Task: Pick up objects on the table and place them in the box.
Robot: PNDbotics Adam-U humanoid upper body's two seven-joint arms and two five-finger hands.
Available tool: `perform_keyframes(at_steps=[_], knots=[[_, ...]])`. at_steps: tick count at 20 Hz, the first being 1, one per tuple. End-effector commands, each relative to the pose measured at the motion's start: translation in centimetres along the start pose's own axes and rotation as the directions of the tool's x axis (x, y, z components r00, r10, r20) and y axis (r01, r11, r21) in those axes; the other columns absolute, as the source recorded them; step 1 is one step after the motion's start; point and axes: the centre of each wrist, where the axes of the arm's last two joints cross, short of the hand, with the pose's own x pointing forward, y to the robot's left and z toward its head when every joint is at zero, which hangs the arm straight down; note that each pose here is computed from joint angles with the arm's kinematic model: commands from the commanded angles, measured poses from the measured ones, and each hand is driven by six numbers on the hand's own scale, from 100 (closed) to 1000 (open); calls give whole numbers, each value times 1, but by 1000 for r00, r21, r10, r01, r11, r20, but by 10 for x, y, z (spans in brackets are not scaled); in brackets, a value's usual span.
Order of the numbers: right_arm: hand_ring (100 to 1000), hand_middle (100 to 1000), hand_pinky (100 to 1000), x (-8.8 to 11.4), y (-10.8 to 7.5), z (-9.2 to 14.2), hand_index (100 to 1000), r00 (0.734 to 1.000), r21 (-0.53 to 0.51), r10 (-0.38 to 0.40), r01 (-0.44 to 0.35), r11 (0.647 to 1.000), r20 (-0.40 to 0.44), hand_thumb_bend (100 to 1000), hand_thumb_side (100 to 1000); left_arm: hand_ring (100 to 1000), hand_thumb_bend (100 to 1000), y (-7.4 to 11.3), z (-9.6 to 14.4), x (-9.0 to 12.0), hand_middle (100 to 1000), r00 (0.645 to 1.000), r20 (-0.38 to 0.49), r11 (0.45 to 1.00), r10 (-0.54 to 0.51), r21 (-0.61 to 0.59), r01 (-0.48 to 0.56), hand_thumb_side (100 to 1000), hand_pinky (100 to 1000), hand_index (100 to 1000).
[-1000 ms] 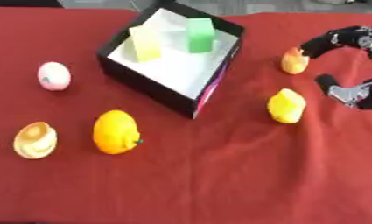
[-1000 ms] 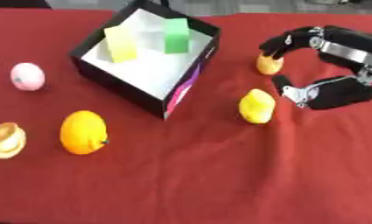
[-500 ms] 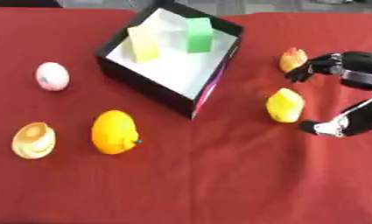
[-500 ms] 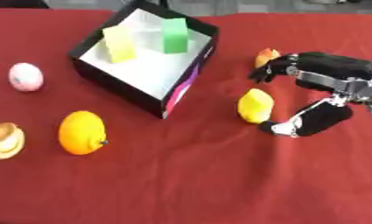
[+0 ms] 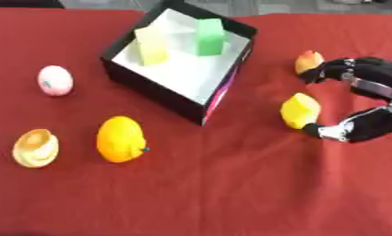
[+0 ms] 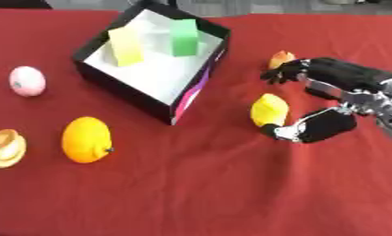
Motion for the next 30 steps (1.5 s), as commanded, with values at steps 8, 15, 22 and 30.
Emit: perform_keyframes(at_steps=[8, 15, 22, 30], knots=[[825, 803, 935, -4, 11, -6, 934, 996, 32, 61, -59, 998, -64, 449, 641, 775, 294, 1, -6, 8, 740, 999, 31, 1000, -9, -22, 9, 606, 700, 771], [829, 807, 931, -18, 19, -11, 933, 990, 29, 73, -71, 997, -117, 447, 673, 775, 293, 0, -6, 8, 741, 1000, 28, 1000, -8, -28, 9, 608, 701, 771], [838, 811, 931, -29, 24, -12, 936, 984, -2, 83, -85, 996, -156, 446, 694, 775, 292, 0, -6, 7, 741, 1000, 25, 999, -10, -33, 11, 609, 701, 771], [845, 815, 931, -36, 34, -15, 938, 981, 44, 95, -88, 995, -170, 443, 687, 775, 291, 0, -6, 8, 742, 1000, 26, 999, -8, -35, 9, 610, 702, 771]])
